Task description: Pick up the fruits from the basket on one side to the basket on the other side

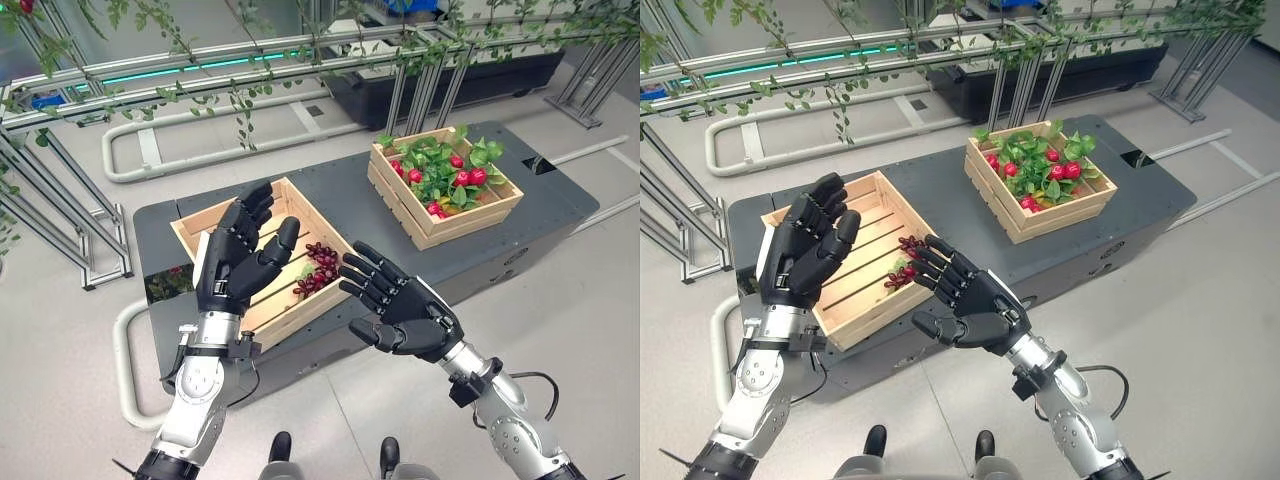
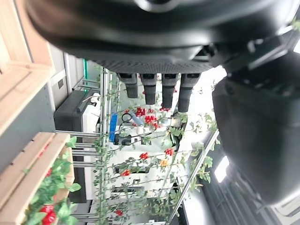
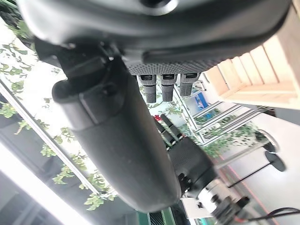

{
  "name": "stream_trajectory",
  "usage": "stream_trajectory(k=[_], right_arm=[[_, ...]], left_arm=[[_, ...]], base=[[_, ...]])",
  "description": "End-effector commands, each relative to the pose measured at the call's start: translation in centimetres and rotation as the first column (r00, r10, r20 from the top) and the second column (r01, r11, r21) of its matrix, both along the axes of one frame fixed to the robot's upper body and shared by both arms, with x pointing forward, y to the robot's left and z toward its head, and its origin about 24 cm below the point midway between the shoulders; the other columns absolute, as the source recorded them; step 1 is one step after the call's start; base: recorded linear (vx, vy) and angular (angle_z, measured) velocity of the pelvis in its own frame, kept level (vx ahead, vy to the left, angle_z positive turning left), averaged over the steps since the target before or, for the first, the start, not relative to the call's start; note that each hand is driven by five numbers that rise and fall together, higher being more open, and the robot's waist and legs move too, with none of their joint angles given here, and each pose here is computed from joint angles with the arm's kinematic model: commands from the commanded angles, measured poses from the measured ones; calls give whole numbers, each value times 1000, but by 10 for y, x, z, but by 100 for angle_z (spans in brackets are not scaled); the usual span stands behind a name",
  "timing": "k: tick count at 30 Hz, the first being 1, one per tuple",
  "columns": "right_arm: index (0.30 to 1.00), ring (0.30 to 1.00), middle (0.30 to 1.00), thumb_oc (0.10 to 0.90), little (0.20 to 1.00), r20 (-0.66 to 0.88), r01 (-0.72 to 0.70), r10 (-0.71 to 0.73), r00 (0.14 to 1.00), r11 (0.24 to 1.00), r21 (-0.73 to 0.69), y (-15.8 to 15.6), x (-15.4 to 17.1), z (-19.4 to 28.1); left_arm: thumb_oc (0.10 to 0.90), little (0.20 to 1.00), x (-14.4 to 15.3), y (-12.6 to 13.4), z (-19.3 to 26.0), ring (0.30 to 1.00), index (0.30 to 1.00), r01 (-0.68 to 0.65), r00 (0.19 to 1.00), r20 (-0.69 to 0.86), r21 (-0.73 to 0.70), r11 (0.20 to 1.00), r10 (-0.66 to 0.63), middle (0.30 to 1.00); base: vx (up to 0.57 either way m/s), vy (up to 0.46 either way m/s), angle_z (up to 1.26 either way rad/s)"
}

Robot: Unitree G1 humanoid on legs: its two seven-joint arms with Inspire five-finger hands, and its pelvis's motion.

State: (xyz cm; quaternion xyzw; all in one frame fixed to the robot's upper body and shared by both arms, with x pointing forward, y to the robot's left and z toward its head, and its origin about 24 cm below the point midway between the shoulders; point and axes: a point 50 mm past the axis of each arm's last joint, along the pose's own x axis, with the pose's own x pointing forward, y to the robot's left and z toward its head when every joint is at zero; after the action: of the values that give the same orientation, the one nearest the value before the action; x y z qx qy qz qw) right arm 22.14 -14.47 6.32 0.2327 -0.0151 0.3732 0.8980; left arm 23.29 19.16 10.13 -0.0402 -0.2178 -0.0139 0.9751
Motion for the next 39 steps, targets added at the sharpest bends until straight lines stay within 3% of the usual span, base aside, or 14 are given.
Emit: stream_trajectory(k=[1,15,22,31,39], right_arm=[[900,900,900,800,900,257,-114,65,964,977,180,9,-2,51],[900,900,900,800,900,242,-131,100,965,985,113,17,-2,35],[900,900,900,800,900,200,-106,70,977,979,173,11,-8,29],[900,900,900,800,900,164,-82,46,985,972,221,25,-5,26],[900,900,900,800,900,190,-114,78,979,976,187,27,-5,27]], left_arm=[[800,900,-1,-1,54,900,900,39,959,281,19,999,-43,900],[800,900,-3,-7,42,900,900,53,955,295,-35,998,-40,900],[800,900,-3,-3,42,900,900,50,957,285,7,999,-49,900],[800,900,3,-5,49,900,900,46,959,278,48,998,-58,900],[800,900,8,-6,48,900,900,13,964,264,111,994,-42,900]], base=[[109,-247,17],[114,65,21],[178,317,15],[114,275,5],[53,-12,20]])
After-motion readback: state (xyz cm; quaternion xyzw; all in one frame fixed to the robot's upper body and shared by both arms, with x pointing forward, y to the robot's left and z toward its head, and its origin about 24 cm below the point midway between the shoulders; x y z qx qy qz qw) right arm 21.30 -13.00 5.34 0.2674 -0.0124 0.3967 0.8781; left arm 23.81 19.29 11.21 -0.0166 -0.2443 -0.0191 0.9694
